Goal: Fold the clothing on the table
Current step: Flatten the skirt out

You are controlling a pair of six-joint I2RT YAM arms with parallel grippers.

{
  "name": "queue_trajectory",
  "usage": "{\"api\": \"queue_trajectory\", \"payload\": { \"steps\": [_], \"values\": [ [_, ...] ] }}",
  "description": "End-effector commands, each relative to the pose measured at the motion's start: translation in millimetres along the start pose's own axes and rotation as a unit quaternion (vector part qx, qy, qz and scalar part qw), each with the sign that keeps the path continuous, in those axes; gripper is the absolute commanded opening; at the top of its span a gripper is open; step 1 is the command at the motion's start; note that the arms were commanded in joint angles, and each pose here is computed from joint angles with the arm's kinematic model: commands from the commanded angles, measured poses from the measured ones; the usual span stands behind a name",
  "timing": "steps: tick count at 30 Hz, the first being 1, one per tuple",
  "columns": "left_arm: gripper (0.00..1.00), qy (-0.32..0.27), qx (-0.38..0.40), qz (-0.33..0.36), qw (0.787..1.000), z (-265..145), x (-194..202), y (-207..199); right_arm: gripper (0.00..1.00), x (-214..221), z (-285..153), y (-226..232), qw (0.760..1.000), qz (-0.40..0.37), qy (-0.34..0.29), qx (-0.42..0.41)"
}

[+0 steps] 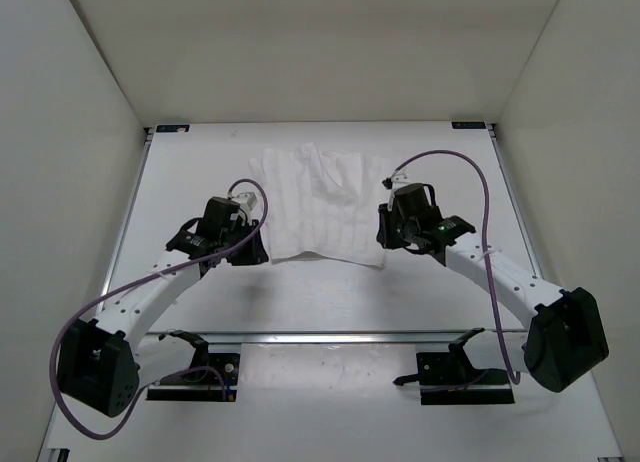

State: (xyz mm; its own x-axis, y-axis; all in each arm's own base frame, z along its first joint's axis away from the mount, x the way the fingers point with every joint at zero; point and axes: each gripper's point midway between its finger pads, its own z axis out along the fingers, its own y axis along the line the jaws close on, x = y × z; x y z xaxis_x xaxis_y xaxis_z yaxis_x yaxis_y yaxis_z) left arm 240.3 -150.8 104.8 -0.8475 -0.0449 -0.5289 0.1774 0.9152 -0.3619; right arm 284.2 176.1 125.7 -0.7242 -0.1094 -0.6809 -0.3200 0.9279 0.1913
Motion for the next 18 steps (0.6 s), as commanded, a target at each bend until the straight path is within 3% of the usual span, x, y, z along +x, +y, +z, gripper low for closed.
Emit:
{"api": "queue_trajectory", "payload": {
  "steps": [1, 3, 4, 5, 12, 18],
  "values": [
    [0.38, -0.032, 0.0, 0.005, 0.999, -11.0, -13.0, 3.0, 0.23, -8.3, -0.1, 5.6, 1.0, 0.003, -0.019, -0.013],
    [0.43, -0.058, 0.029, 0.006, 0.998, -16.0, -19.9, -5.0, 0.34, -2.1, 2.7, 1.9, 1.0, 0.014, -0.004, -0.02],
    [0.58, -0.069, 0.035, 0.005, 0.997, -16.0, -24.2, -8.1, 0.39, -0.2, 4.9, -0.5, 1.0, 0.021, 0.001, -0.018],
    [0.65, -0.073, 0.03, 0.003, 0.997, -14.9, -24.8, -6.8, 0.4, 2.3, 5.6, -3.2, 1.0, 0.021, 0.002, -0.017],
    [0.69, -0.055, -0.003, -0.015, 0.998, 13.1, -8.2, 6.7, 0.42, 23.0, 21.8, -15.4, 0.997, 0.063, 0.035, -0.008],
    [0.66, -0.048, -0.007, -0.045, 0.998, 36.1, 2.1, 15.9, 0.43, 33.6, 40.7, -15.3, 0.994, 0.092, 0.055, -0.014]
  ]
}}
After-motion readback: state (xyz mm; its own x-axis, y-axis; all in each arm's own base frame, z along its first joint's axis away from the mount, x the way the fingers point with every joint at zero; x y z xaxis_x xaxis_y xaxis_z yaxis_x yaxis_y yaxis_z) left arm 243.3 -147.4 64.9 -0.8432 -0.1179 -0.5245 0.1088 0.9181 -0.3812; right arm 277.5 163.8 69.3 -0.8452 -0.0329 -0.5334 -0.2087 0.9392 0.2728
